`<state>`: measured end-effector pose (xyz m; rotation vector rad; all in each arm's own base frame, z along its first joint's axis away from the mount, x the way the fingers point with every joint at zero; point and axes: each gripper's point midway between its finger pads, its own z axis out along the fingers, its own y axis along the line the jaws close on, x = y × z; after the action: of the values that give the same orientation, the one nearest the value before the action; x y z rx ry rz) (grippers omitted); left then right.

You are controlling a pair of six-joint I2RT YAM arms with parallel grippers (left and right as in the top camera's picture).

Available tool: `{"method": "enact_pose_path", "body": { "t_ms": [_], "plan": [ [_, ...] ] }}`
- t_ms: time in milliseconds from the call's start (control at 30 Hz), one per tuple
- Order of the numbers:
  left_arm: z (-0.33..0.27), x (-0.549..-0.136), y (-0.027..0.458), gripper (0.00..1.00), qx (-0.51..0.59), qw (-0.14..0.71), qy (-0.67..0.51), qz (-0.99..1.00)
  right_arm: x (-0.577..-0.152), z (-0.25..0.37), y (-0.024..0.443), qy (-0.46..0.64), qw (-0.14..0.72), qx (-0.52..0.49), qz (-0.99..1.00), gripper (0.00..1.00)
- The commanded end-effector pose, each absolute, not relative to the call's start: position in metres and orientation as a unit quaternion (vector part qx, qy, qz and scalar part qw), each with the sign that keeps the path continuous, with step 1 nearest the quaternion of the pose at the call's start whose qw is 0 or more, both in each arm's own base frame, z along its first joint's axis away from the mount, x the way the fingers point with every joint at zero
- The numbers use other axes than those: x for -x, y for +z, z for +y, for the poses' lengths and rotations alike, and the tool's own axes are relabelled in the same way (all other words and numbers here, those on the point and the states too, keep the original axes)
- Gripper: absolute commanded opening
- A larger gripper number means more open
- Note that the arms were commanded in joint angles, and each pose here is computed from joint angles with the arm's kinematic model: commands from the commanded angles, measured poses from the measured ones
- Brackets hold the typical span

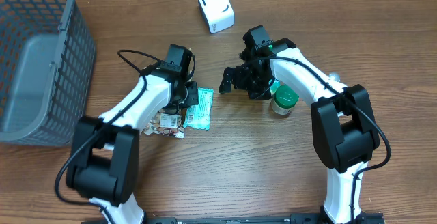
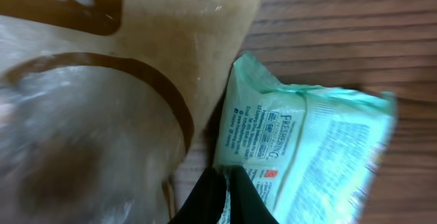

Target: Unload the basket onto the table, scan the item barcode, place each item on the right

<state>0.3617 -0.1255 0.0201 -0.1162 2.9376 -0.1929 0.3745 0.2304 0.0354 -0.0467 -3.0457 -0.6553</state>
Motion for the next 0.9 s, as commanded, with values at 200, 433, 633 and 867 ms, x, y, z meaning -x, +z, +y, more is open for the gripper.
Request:
{"method": "enact_pose_path", "body": {
  "t_ms": [200,433,633,867],
  "plan": [
    [-0.164,-0.342,0.005,0.04,-0.043,0.049,-0.148,0.987,-0.376,0.228,0.045,-0.212,-0.001,0.014,-0.977,1.0],
    [-0.189,-0.327,0.007,0.04,-0.127,0.042,-0.172,0.976,-0.371,0.239,0.053,-0.259,0.006,-0.039,-0.965,1.0],
    [-0.213,-0.309,0.028,0.05,-0.207,0.016,-0.226,0.952,-0.37,0.23,0.052,-0.254,0.007,-0.061,-0.965,1.0],
    [-0.205,-0.303,0.061,0.06,-0.136,-0.044,-0.222,0.965,-0.369,0.224,0.051,-0.252,0.011,-0.057,-0.966,1.0]
  ]
}}
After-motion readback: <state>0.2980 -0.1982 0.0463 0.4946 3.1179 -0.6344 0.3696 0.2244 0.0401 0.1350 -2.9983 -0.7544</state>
